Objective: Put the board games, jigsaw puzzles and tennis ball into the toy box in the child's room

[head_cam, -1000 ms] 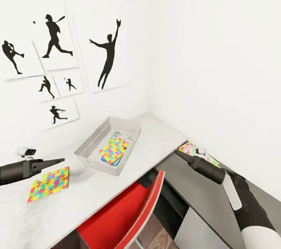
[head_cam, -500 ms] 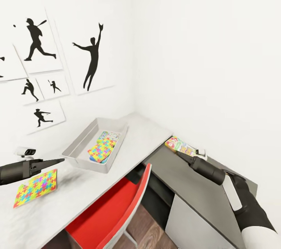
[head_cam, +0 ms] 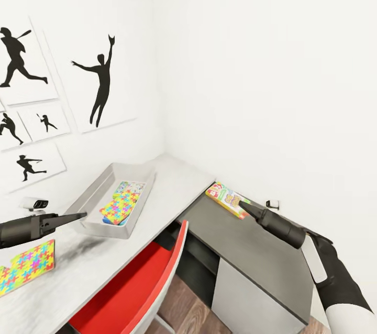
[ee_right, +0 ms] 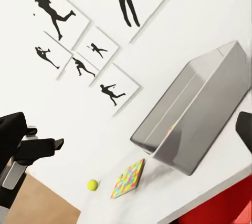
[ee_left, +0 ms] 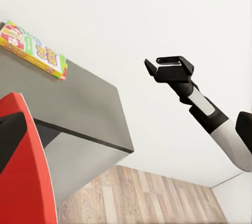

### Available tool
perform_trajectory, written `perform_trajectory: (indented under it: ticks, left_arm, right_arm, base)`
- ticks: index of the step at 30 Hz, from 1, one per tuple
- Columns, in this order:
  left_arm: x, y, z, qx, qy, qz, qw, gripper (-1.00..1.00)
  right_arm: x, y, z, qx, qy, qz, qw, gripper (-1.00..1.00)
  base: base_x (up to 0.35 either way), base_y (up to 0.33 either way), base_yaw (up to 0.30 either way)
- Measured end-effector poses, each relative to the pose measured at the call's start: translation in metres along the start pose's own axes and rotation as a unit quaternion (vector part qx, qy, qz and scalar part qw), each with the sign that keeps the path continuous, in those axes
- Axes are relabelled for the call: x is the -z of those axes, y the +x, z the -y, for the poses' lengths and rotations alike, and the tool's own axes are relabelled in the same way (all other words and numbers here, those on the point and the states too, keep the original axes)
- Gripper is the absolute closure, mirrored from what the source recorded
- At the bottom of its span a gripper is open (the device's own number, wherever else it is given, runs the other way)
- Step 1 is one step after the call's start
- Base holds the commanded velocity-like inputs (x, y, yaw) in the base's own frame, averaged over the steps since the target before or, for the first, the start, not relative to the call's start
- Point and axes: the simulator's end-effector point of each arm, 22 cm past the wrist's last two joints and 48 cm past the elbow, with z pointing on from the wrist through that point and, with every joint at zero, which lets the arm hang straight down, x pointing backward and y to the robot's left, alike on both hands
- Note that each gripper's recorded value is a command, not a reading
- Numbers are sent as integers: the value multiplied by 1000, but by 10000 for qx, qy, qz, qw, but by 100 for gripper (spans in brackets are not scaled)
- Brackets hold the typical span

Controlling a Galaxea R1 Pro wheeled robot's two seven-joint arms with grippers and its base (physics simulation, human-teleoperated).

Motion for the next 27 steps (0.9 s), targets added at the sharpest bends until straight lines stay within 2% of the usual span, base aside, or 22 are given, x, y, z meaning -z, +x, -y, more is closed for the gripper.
perform_trajectory:
  ticks: [14,27]
  left_arm:
    - [2,-3,6,-67,20,29,10000,-100]
    - [4,-6,12,-131,36,56,9999,-100]
  right_arm:
    - [0,-4,-7,54,-36,28,10000,-100]
    - [0,-8,-13,112,-57,46,9999,-100]
  base:
    - [-4,0,-220]
    - [-80,0,-220]
